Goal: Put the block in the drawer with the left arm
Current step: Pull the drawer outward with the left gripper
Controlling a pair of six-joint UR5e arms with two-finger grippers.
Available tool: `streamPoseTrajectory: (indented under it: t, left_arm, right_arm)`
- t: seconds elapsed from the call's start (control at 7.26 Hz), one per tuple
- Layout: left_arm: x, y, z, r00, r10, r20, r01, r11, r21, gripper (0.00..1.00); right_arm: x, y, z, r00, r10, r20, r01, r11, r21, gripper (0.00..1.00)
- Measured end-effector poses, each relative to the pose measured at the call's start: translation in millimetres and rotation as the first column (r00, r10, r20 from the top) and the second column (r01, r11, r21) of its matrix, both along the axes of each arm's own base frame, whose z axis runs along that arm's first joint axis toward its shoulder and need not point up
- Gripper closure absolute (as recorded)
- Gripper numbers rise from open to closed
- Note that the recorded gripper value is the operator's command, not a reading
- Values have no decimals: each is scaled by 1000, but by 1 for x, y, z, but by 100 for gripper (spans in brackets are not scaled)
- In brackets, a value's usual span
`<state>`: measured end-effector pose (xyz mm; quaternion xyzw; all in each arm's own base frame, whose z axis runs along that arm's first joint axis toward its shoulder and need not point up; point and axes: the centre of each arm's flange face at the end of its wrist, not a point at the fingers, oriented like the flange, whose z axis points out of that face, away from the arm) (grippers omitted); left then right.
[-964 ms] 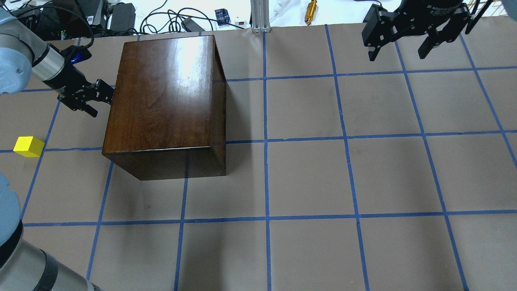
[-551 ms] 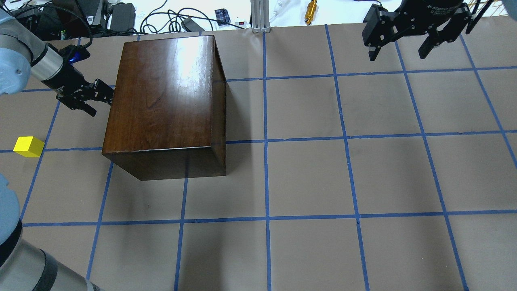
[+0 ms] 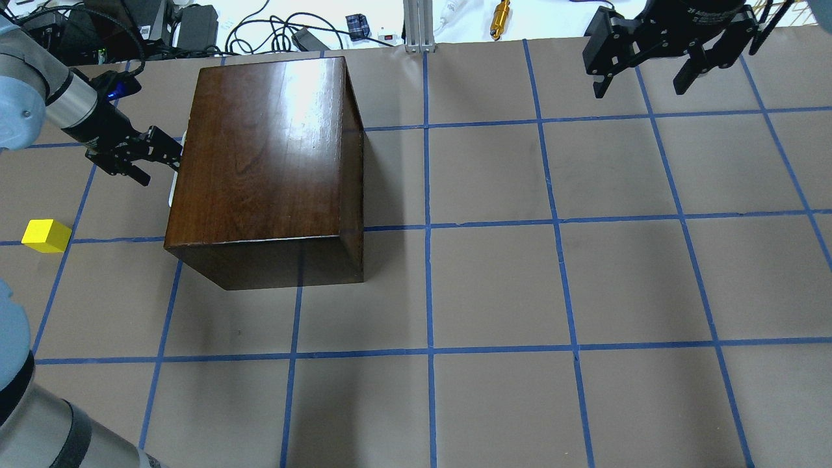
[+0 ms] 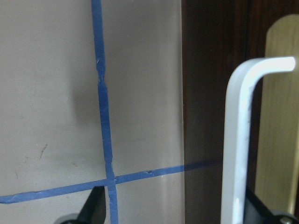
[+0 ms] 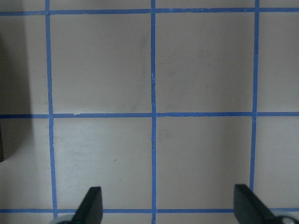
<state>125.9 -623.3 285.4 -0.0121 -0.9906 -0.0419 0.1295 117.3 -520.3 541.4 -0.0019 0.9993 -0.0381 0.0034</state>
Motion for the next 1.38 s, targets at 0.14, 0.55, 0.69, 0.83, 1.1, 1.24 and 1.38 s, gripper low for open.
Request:
streamPoseTrajectory:
  t: [0.14, 0.55, 0.69, 0.83, 1.1, 1.24, 1.38]
  left_arm:
    - [2, 0, 1, 1000, 0, 9, 0, 1000, 2, 3]
    - [17, 3, 2, 1000, 11, 16, -11, 1000, 1, 1]
    - [25, 5, 2, 1000, 18, 16, -18, 1000, -1, 1]
    - [30, 6, 2, 1000, 23, 16, -23, 1000, -2, 1]
    - [40, 8, 1, 1000, 26, 14, -26, 1000, -5, 0]
    - [46, 10, 0, 1000, 29, 13, -29, 1000, -5, 0]
    - [52, 11, 0, 999, 32, 12, -32, 999, -7, 0]
  right_arm:
    - [0, 0, 0, 1000, 0, 0, 0, 1000, 0, 0]
    - [0, 0, 0, 1000, 0, 1, 0, 1000, 0, 0]
    - [0, 0, 0, 1000, 1, 1, -1, 1000, 0, 0]
    - [0, 0, 0, 1000, 1, 1, -1, 1000, 0, 0]
    - [0, 0, 0, 1000, 1, 0, -1, 1000, 0, 0]
    - [1, 0, 0, 1000, 1, 0, -1, 1000, 0, 0]
    - [1, 0, 0, 1000, 1, 1, -1, 1000, 0, 0]
